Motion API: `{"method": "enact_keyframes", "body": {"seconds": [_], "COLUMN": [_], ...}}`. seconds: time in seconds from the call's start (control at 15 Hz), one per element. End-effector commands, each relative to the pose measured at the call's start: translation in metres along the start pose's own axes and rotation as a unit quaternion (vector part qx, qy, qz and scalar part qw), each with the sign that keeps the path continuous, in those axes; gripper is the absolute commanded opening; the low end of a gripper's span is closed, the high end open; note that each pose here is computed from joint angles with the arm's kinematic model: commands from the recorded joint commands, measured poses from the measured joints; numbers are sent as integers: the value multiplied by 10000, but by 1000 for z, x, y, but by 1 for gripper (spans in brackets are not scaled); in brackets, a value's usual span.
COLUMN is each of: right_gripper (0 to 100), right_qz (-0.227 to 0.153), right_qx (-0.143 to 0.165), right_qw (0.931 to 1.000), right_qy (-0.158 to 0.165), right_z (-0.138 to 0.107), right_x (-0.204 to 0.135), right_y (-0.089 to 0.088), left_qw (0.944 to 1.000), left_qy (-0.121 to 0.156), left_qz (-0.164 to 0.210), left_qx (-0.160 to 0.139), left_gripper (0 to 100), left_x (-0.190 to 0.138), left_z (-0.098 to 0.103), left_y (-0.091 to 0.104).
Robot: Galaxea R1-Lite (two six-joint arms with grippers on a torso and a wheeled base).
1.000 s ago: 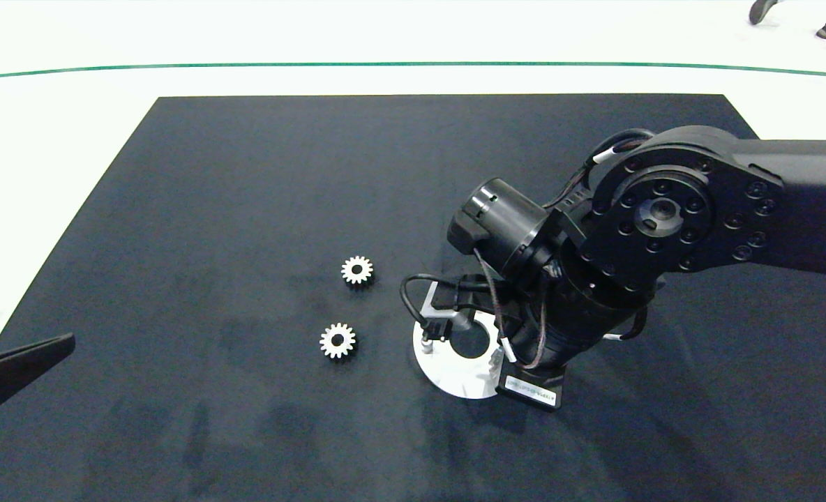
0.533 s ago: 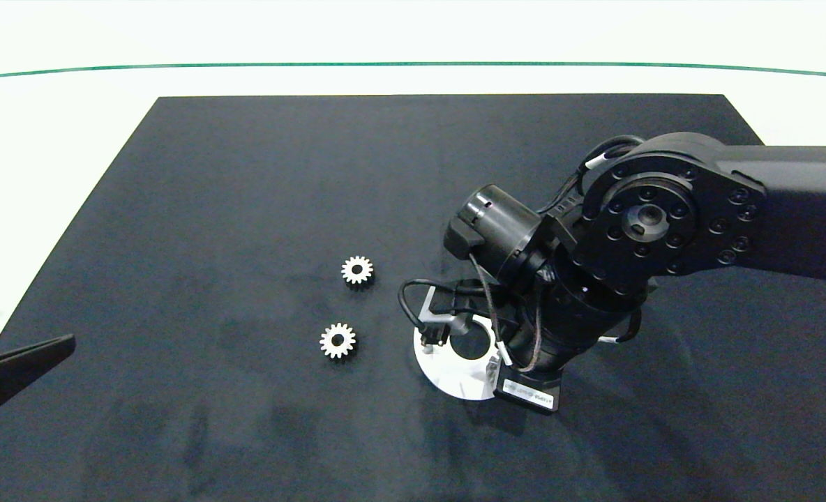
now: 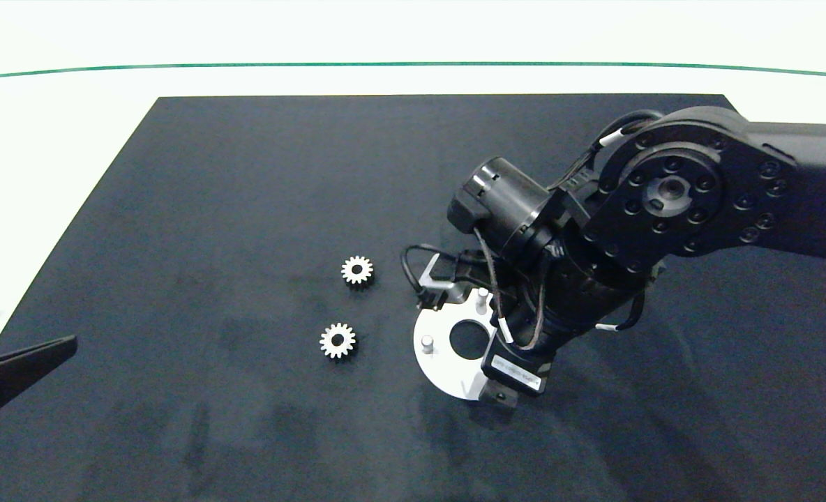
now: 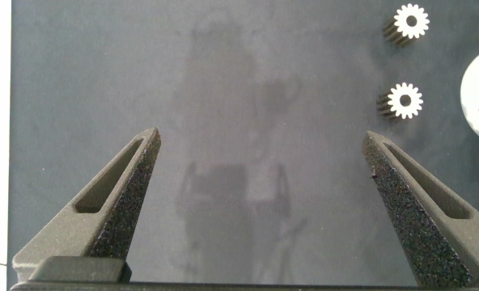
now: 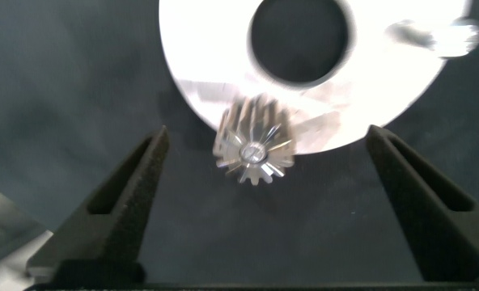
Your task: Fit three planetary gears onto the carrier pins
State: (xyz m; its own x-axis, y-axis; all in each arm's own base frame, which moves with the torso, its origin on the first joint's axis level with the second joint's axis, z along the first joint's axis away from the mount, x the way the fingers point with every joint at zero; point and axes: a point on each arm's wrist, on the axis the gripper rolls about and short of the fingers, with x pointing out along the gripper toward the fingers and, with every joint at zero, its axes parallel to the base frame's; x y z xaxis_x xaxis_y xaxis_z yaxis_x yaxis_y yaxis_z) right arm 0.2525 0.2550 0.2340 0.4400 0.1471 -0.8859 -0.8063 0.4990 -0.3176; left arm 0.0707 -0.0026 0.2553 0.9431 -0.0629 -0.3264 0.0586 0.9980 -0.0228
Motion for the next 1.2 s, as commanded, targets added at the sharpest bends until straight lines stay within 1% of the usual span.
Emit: {"method": "enact_keyframes", "body": {"seconds": [0.07,0.13,0.2,0.27,0.33,0.4,0.47,0.53,0.6,0.67,0.73,0.8,0.87,0.93,1.0,1.07,1.13,1.2], "right_gripper": [100,100,100,100,100,100,100,100,100,100,100,100,100,100,100,100,100,100], "right_qz": [142,275,353,343,273,188,116,-135,-321,-420,-489,-554,-637,-720,-753,-792,-831,-849], "right_qx": [1087,1659,2069,2302,2448,2566,2756,3213,3397,3537,3649,3753,3871,3977,4022,4128,4184,4202], "right_qw": [9926,9840,9751,9686,9627,9586,9529,9379,9315,9259,9210,9163,9106,9052,9031,8977,8946,8932], "right_qy": [-522,-584,-718,-878,-1117,-1219,-1258,-1302,-1260,-1260,-1272,-1286,-1299,-1313,-1300,-1324,-1332,-1356], "right_z": [2,-1,-7,-13,-20,-27,-34,-46,-56,-65,-72,-78,-86,-93,-96,-105,-111,-116], "right_x": [-28,-33,-45,-59,-76,-87,-95,-105,-108,-112,-115,-117,-121,-125,-126,-132,-135,-139], "right_y": [-6,-10,-16,-20,-25,-28,-30,-36,-44,-51,-56,-60,-65,-69,-71,-73,-74,-72], "left_qw": [9999,9997,9995,9993,9990,9988,9985,9970,9953,9925,9884,9848,9820,9797,9779,9718,9665,9595], "left_qy": [139,224,300,361,438,484,532,668,793,954,1150,1287,1301,1320,1308,1245,1256,1294], "left_qz": [-36,-35,-27,-26,-33,-54,-132,-362,-509,-637,-701,-713,-743,-776,-842,-1129,-1356,-1618], "left_qx": [3,0,-5,0,7,14,41,131,225,426,697,918,1150,1292,1398,1653,1780,1911], "left_gripper": [100,100,100,100,100,100,100,100,100,100,100,100,100,100,100,100,100,100], "left_x": [7,11,16,20,24,26,27,26,25,25,24,23,24,25,26,25,22,19], "left_z": [1,0,1,2,2,1,0,-4,-7,-10,-15,-17,-17,-16,-16,-13,-12,-11], "left_y": [0,0,0,0,0,0,-2,-6,-9,-11,-12,-12,-12,-12,-14,-19,-23,-28]}}
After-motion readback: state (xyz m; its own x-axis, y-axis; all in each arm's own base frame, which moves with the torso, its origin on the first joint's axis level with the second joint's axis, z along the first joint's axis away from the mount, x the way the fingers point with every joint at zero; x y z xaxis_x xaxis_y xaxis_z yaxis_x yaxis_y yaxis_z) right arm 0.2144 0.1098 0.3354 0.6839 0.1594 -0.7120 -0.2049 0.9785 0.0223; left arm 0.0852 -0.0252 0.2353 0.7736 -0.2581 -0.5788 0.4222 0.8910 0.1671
